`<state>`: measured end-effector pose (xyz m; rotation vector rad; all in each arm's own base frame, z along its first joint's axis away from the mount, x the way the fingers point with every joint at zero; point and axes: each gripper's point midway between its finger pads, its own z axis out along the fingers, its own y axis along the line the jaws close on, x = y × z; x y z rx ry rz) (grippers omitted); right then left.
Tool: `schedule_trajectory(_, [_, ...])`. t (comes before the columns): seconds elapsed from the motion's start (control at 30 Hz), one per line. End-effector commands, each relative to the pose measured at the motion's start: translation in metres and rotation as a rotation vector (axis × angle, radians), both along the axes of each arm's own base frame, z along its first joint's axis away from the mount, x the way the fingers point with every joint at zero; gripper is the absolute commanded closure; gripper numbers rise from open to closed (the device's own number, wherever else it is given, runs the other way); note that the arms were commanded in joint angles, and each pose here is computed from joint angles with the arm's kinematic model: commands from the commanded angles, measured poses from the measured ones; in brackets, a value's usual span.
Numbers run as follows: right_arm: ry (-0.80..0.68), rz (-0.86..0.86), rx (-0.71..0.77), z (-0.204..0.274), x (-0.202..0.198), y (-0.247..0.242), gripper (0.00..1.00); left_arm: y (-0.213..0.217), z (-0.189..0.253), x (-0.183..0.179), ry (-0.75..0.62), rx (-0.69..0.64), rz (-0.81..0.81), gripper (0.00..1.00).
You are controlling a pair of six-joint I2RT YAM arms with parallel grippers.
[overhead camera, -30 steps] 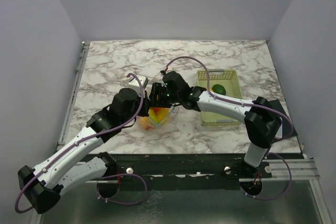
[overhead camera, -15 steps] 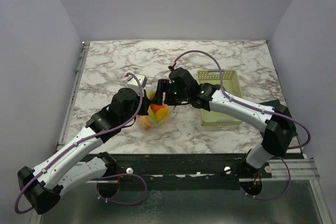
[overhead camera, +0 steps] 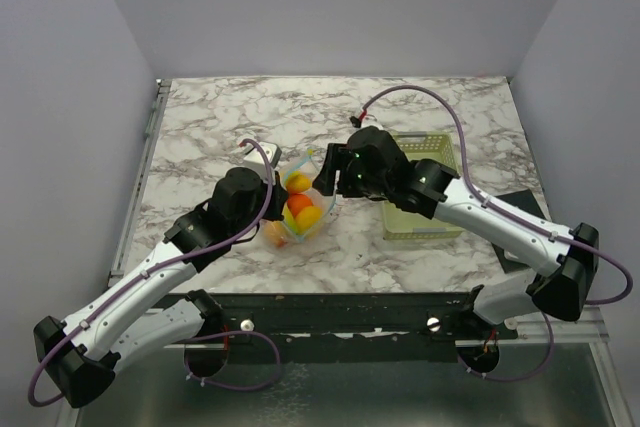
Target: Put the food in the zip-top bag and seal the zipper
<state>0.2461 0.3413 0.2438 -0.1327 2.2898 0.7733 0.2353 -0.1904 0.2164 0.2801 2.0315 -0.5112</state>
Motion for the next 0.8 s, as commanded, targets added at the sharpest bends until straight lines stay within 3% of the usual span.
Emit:
schedule_trajectory(0.0, [-0.021, -0.137, -0.176, -0.026, 0.004, -0.046, 0.36, -0.001, -0.004, 0.0, 0.003, 0.005, -0.004, 1.0])
schedule_trajectory(0.53, [0.032, -0.156, -0.252, -0.079, 0.021, -0.027, 0.49, -0.001, -0.006, -0.001, 0.005, 0.008, -0.01, 1.0])
schedule_trajectory(0.63, [0.023, -0.172, -0.256, -0.079, 0.025, -0.026, 0.6, -0.002, -0.006, -0.001, 0.007, 0.009, -0.015, 1.0])
schedule_trajectory(0.77, [0.006, -0.17, -0.254, -0.069, 0.027, -0.026, 0.93, -0.002, -0.007, -0.001, 0.009, 0.01, -0.014, 1.0])
